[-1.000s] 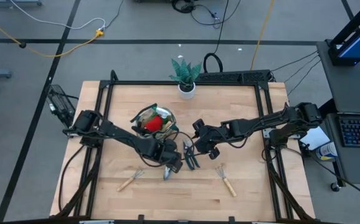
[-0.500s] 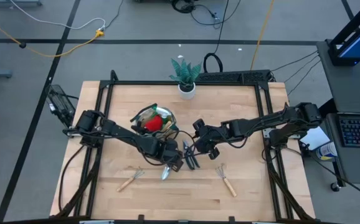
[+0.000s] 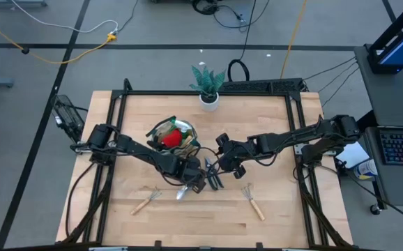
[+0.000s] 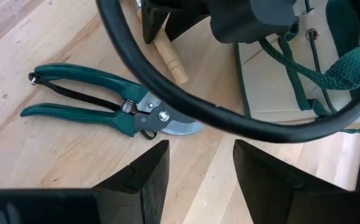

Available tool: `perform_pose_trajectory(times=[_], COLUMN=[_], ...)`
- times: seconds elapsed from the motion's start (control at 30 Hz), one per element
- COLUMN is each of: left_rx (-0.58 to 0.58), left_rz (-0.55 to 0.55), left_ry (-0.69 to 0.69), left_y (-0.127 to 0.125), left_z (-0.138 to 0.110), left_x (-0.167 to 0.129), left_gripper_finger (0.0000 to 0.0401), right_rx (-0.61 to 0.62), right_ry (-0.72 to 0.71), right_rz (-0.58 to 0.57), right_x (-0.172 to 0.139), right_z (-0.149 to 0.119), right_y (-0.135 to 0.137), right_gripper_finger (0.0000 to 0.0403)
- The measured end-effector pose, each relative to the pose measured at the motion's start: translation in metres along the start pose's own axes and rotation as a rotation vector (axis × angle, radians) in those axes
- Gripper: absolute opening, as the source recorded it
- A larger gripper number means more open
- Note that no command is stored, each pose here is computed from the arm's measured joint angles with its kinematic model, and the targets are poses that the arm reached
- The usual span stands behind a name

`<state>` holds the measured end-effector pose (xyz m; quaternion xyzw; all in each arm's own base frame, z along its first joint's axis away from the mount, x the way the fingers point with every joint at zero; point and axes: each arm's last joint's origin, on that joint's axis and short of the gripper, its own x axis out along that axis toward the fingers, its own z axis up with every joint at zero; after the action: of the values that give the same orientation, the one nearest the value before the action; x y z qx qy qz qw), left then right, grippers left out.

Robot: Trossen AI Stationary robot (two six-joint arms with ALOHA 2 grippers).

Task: Pick & Place Garden tools in Gardening bag
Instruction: Put the brown trowel into the brown gardening bag

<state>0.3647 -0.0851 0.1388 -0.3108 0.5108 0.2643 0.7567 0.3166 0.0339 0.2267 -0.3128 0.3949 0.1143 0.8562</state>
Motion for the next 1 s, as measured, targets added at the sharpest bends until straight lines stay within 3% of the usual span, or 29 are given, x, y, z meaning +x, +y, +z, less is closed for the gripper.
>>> perform_pose_trajectory(times=[0.13,0.43,1.0], left_rx=[0.018,0.093,0.284], left_rz=[-0.004,-0.07,-0.409], left_ry=[-0.001,0.005,-0.215], left_y=[0.0,-0.003,0.006], left_z=[0.0,0.004,0.018], left_x=[0.0,-0.014,-0.151], left_gripper_finger=[0.0064,0.0064,0.0069], right_rx=[0.0,0.0,-0.001], right_ry=[-0.001,0.0,-0.003], right_rz=[0.0,0.0,-0.002], right_x=[0.0,0.0,0.0], right_z=[0.0,0.0,0.0], right_y=[0.0,0.0,0.0], right_gripper_finger=[0.0169,0.0169,0.0169])
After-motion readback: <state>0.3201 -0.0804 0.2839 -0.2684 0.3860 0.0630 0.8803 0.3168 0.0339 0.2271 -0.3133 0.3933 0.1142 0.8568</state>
